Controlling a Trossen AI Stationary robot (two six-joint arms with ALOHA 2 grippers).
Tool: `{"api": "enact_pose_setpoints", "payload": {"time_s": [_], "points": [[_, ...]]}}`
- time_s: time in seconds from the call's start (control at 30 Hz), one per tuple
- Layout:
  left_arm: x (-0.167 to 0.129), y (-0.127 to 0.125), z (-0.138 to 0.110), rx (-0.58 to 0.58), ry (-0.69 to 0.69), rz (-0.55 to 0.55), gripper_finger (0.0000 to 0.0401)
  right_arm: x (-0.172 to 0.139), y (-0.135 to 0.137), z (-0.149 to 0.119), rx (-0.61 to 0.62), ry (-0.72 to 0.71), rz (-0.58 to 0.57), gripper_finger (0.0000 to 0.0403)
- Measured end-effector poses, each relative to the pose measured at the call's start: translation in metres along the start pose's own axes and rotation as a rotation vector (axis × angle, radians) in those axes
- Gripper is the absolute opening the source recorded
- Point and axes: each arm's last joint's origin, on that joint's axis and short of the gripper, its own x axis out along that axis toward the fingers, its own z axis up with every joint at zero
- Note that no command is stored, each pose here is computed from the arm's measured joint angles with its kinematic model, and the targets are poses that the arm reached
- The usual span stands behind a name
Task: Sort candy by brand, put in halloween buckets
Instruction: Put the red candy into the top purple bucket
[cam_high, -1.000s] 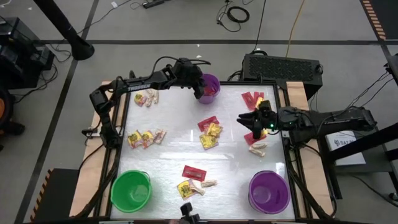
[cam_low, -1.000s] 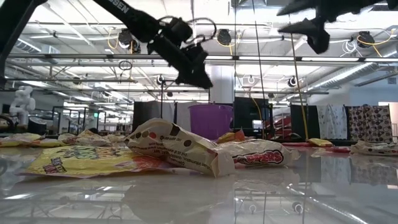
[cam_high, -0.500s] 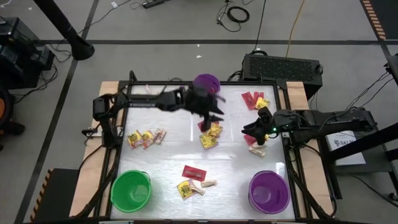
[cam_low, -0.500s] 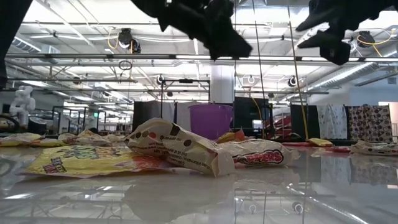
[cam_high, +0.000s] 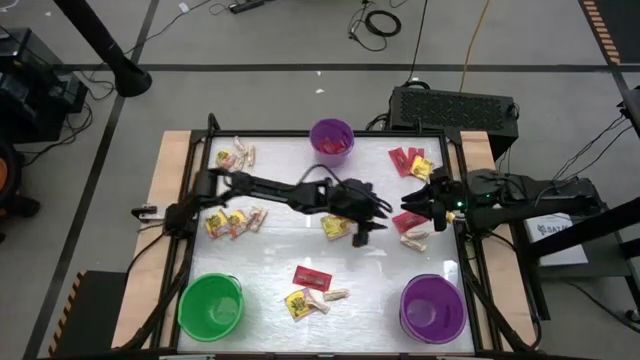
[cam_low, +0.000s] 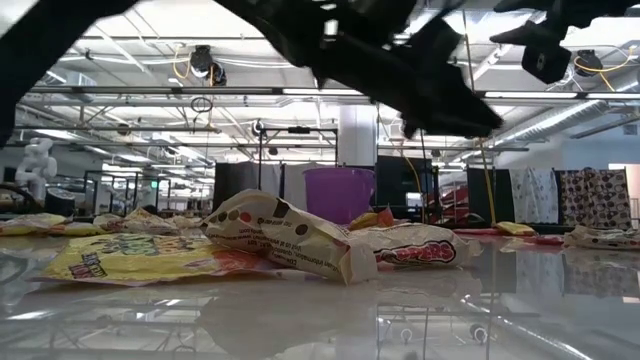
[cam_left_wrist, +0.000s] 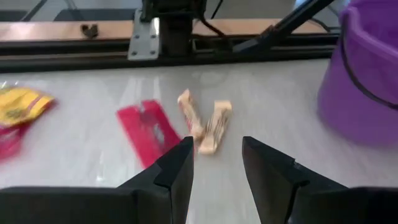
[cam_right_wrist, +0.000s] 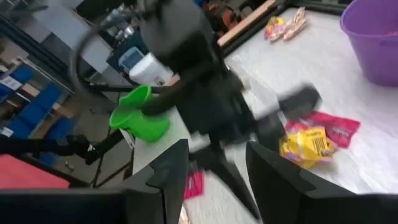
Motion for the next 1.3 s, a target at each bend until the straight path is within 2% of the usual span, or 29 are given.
{"api": "enact_pose_setpoints", "payload": {"time_s": [0.2,0.4,0.73,0.97,1.13,1.2,1.3], "points": [[0.045,0.003,0.001,0.06,0.006,0.003,0.0143,-0.001,-0.001,-0.001,-0.005,0.009,-0.006,0.0155],[0.077,0.025,-0.011,0.039,0.061,0.038,0.0143,-0.001,-0.006,-0.007,0.02,0.073,-0.058,0.0155],[0.088,0.043,-0.033,0.003,0.167,0.111,0.0143,-0.001,-0.006,-0.007,-0.049,0.076,-0.062,0.0155],[0.101,0.047,-0.062,-0.024,0.246,0.058,0.0143,-0.001,-0.007,-0.008,-0.136,0.089,-0.062,0.0155],[0.109,0.048,-0.076,-0.112,0.294,0.075,0.0141,-0.002,-0.006,-0.008,-0.182,0.096,-0.039,0.0155],[0.109,0.048,-0.076,-0.116,0.301,0.082,0.0131,-0.002,-0.006,-0.008,-0.199,0.116,-0.016,0.0155],[0.11,0.048,-0.076,-0.086,0.307,0.106,0.0094,-0.004,-0.007,-0.011,-0.22,0.154,0.003,0.0155]]}}
